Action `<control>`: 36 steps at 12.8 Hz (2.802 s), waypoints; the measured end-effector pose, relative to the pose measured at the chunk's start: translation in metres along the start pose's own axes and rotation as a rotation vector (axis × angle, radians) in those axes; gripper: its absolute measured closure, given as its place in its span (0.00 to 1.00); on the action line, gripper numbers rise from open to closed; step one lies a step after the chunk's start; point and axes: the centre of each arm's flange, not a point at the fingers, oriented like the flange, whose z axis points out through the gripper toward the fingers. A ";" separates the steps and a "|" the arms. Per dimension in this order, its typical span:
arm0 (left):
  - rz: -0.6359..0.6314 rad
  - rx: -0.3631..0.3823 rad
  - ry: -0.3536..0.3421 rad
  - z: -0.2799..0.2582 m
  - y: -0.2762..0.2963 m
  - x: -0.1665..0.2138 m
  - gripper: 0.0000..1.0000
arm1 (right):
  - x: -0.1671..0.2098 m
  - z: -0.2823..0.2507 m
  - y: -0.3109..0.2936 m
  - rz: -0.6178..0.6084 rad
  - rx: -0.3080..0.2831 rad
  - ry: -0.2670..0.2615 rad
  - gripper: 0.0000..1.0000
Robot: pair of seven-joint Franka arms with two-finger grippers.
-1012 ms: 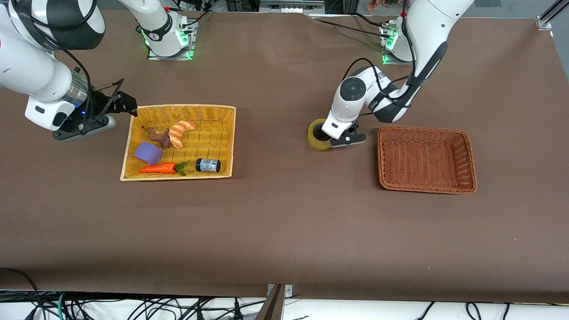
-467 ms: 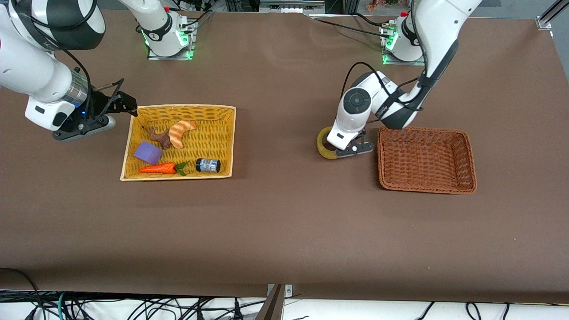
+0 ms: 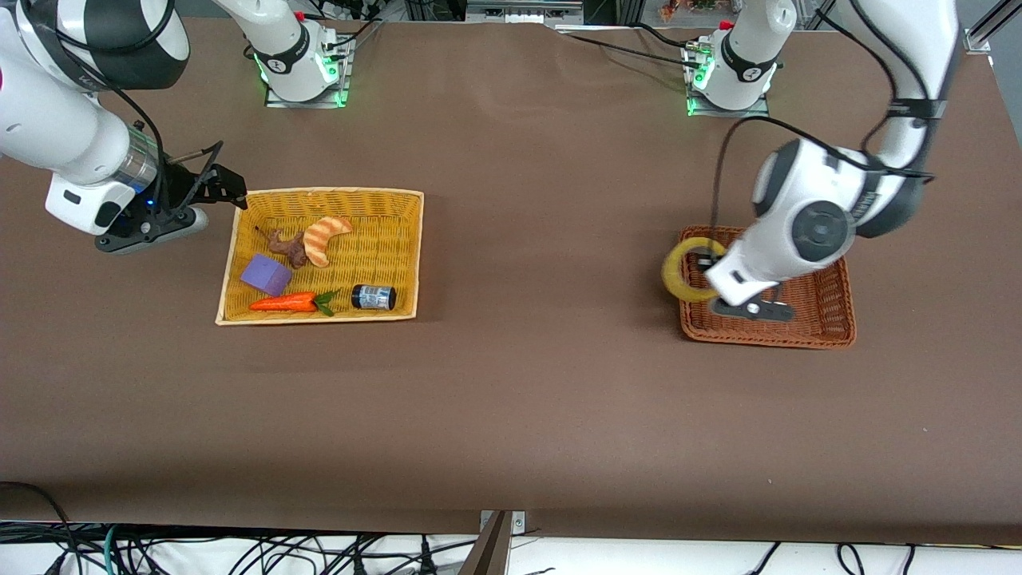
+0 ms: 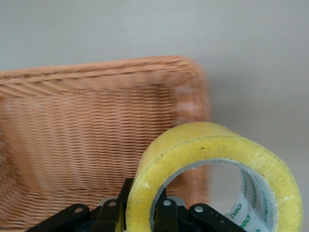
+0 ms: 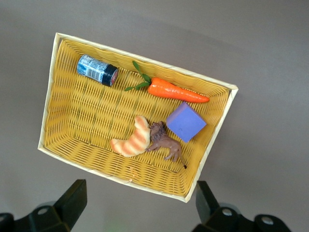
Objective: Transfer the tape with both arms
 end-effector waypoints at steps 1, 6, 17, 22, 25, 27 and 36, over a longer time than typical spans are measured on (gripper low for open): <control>0.026 0.000 -0.014 0.010 -0.019 -0.002 0.78 | 0.000 0.000 -0.001 -0.001 0.000 0.000 0.00; 0.096 0.003 0.056 0.054 -0.040 -0.002 0.78 | 0.000 0.000 -0.001 -0.002 -0.001 0.000 0.00; 0.065 -0.059 0.072 0.033 -0.060 0.022 0.29 | 0.001 -0.006 0.002 -0.013 -0.057 0.012 0.00; 0.001 -0.092 0.067 -0.142 -0.062 0.001 0.00 | 0.002 -0.021 0.001 -0.014 -0.064 0.043 0.00; -0.045 -0.087 0.078 -0.234 -0.079 -0.043 0.00 | 0.002 -0.023 0.001 -0.014 -0.065 0.049 0.00; -0.131 -0.085 0.105 -0.269 -0.126 -0.078 0.00 | 0.003 -0.026 0.001 -0.014 -0.066 0.054 0.00; -0.026 -0.091 0.007 -0.266 -0.063 -0.112 0.00 | 0.003 -0.027 0.000 -0.013 -0.067 0.056 0.00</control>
